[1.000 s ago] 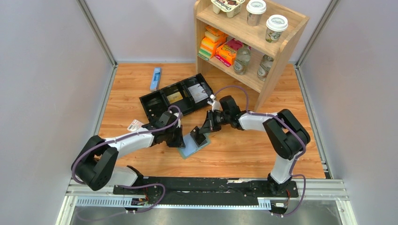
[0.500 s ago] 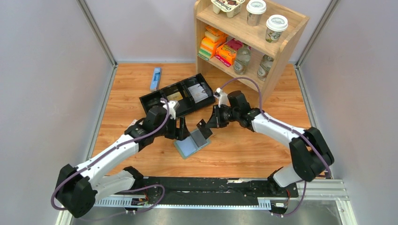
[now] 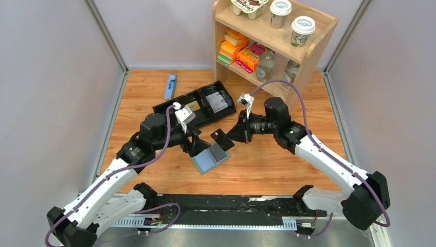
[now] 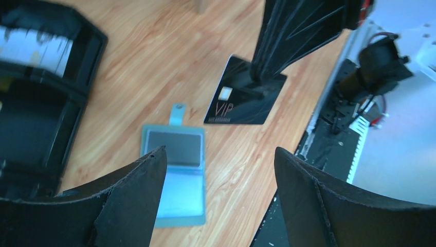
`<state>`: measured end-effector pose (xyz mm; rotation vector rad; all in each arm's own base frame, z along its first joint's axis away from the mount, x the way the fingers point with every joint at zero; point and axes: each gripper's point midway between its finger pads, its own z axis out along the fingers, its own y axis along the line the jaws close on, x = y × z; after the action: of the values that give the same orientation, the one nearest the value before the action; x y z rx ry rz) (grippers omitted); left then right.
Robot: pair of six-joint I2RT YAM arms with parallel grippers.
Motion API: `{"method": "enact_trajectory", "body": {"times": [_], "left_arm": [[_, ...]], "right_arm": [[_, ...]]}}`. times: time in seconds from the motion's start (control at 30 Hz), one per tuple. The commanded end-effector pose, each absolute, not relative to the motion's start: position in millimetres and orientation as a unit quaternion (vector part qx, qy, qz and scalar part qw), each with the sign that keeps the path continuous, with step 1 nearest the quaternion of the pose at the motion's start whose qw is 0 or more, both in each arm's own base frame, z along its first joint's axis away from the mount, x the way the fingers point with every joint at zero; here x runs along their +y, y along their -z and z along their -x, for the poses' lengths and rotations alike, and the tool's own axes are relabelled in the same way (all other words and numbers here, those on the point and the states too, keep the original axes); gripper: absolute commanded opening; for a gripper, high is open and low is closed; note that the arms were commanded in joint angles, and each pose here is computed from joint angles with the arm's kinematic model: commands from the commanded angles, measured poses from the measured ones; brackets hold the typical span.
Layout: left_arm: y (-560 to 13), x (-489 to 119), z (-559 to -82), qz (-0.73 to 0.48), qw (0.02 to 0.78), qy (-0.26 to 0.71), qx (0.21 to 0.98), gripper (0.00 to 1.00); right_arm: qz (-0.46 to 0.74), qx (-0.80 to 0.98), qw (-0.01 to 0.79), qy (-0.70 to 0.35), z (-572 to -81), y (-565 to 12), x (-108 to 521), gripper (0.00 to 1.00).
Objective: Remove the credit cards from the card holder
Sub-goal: Remove the credit card from the card holder, then place the credit card in the storage box.
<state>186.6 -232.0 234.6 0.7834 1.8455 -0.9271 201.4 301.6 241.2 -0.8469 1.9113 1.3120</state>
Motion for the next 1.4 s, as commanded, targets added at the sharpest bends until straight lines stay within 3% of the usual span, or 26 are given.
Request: {"method": "enact_trajectory", "body": {"times": [0.0,0.27,0.43,0.57,0.63,0.67,0.73,0.83,0.93,1.03,1.23,1.27,1.37], "left_arm": [[-274.4,-245.7,-163.4,-0.411,0.462,0.417,0.667,0.83],[-272.8,-258.3,-150.6,-0.454,0.404,0.453,0.653,0.77],[-264.5,-263.2,-148.9,-0.468,0.374,0.463,0.653,0.65],[-262.6,-265.7,-146.9,-0.47,0.359,0.474,0.652,0.45],[-263.1,-267.9,-145.2,-0.471,0.354,0.482,0.649,0.28],[-264.5,-267.8,-145.2,-0.467,0.353,0.484,0.65,0.11],[-262.8,-268.0,-145.7,-0.466,0.353,0.482,0.652,0.0],[-255.6,-264.5,-151.6,-0.456,0.357,0.465,0.67,0.0],[-244.3,-257.8,-164.1,-0.424,0.367,0.432,0.706,0.0],[-234.3,-244.8,-180.9,-0.38,0.392,0.384,0.745,0.0],[-219.6,-194.5,-226.2,-0.239,0.455,0.26,0.817,0.0],[-219.2,-181.0,-235.2,-0.206,0.468,0.232,0.828,0.0],[-211.9,-141.1,-255.9,-0.092,0.479,0.182,0.854,0.0]], "right_arm": [[0.398,0.659,0.356,-0.53,-174.8,-279.4,305.7,0.0],[0.435,0.626,0.35,-0.544,-157.1,-287.6,309.0,0.0],[0.442,0.621,0.351,-0.545,-154.7,-288.5,309.5,0.0],[0.445,0.618,0.345,-0.549,-152.7,-288.2,310.3,0.0],[0.446,0.618,0.343,-0.549,-152.9,-285.8,311.0,0.0],[0.446,0.62,0.342,-0.548,-152.9,-284.5,311.1,0.0],[0.442,0.626,0.343,-0.543,-155.8,-281.6,311.1,0.0],[0.433,0.639,0.347,-0.533,-161.3,-277.5,311.0,0.01],[0.413,0.662,0.36,-0.511,-172.9,-271.5,309.1,0.22],[0.384,0.693,0.378,-0.48,-190.3,-265.1,306.0,0.57],[0.313,0.746,0.413,-0.419,-223.2,-253.2,293.8,0.95],[0.298,0.754,0.419,-0.408,-229.5,-251.6,290.8,1.0],[0.247,0.778,0.432,-0.384,-246.7,-246.7,281.0,1.0]]}}
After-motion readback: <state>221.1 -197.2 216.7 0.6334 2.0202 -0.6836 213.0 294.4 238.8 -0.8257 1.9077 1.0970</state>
